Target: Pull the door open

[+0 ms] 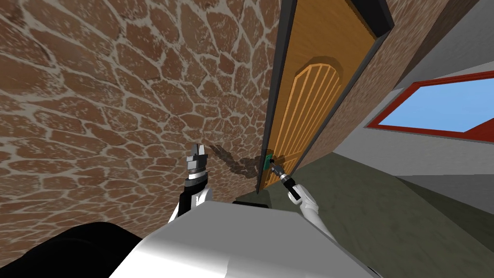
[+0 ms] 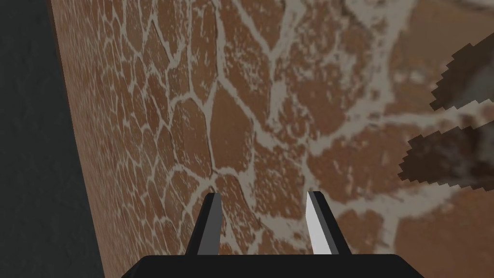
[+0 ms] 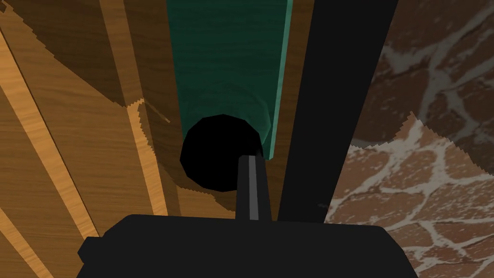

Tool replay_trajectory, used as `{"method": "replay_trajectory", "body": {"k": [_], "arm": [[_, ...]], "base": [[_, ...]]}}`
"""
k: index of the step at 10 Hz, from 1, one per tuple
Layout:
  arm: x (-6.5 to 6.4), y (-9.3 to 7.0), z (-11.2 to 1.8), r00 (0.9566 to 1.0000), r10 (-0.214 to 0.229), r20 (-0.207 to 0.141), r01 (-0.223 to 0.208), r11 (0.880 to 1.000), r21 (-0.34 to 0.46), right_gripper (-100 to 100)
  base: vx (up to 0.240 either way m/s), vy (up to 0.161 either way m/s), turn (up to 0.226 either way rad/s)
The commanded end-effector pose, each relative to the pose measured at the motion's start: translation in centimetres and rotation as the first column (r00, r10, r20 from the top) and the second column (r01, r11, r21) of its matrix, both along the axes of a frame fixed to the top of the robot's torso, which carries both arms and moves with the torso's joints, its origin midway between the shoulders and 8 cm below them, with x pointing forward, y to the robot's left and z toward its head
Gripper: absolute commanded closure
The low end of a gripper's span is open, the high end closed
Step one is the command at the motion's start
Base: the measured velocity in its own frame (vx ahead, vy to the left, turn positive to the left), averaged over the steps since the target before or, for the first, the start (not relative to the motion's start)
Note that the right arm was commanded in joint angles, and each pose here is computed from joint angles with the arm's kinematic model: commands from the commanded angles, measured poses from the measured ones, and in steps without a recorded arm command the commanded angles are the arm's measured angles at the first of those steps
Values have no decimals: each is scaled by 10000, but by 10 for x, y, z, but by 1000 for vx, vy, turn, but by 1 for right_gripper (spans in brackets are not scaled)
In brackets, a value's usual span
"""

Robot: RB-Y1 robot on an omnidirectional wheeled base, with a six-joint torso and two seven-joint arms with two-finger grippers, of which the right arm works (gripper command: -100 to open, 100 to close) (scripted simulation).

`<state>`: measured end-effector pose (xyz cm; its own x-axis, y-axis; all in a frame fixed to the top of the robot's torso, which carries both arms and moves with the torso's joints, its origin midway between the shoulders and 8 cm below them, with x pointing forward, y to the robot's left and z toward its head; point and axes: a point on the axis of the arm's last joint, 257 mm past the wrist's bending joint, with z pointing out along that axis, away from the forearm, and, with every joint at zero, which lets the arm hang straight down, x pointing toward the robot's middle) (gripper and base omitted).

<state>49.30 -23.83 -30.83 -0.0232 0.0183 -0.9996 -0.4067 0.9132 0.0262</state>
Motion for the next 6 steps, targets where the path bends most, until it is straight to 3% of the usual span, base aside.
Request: {"method": "replay_trajectory", "body": {"k": [1,3,4,6], "arm": [[1,1,1,10000,0,20,0,10000,1,100],[1,1,1,10000,0,20,0,10000,1,100],[-1,-1,3,9999,83,61,-83,10000,-44,-100],[-3,-2,6,9998,179,121,-178,9998,-90,-100]], "base": [[0,-6,4],[0,0,0],[-91,-33,-45],[-168,-71,-39]]}}
